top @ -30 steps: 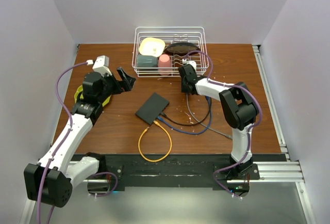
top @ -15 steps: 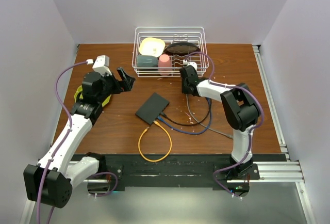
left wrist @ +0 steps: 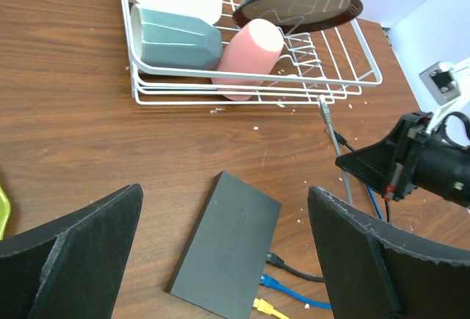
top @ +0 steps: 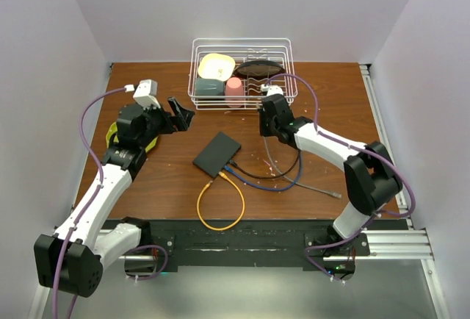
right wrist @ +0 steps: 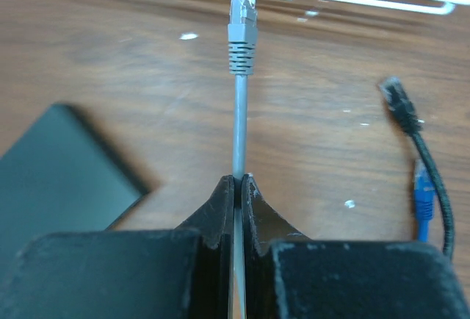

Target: Insert the plug into the switch port

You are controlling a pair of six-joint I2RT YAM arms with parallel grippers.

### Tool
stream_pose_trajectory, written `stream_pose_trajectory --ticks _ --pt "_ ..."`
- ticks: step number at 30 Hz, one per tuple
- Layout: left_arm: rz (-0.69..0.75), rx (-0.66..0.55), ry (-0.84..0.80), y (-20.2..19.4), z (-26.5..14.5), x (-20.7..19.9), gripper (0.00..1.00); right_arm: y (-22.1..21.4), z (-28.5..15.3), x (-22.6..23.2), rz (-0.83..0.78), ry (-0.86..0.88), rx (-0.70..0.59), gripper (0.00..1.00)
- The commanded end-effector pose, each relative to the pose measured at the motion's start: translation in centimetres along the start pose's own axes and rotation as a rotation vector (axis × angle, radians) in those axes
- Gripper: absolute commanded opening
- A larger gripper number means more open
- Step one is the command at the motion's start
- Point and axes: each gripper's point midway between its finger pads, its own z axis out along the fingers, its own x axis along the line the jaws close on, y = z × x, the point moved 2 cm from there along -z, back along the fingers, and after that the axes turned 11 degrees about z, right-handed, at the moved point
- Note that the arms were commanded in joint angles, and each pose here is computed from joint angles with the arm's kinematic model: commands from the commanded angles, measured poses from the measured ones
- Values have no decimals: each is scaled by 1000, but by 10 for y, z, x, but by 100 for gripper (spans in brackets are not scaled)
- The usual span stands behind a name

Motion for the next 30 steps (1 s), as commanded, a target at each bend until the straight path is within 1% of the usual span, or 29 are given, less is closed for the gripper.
stream_pose_trajectory --ticks 1,4,8,14,21,24,28,30 --pt "44 -78 -67 16 1 -9 100 -2 -24 38 -68 170 -5 0" --pt "52 -83 -87 14 2 -10 100 -5 -44 66 -116 285 -20 0" --pt "68 -79 -176 13 3 -23 99 -9 -79 101 -185 424 -46 0" --pt "43 -75 -220 7 6 -29 93 -20 -111 123 -250 659 -58 0" --pt "40 -94 -273 11 5 -37 89 -31 -130 120 -298 749 -57 0" --pt "37 -115 -368 11 3 -50 86 -30 -136 118 -303 757 -73 0" --pt "41 -99 -542 8 1 -72 82 -27 -144 120 -299 784 -91 0" --pt "41 -89 -588 5 0 -77 79 -27 -147 121 -304 798 -94 0"
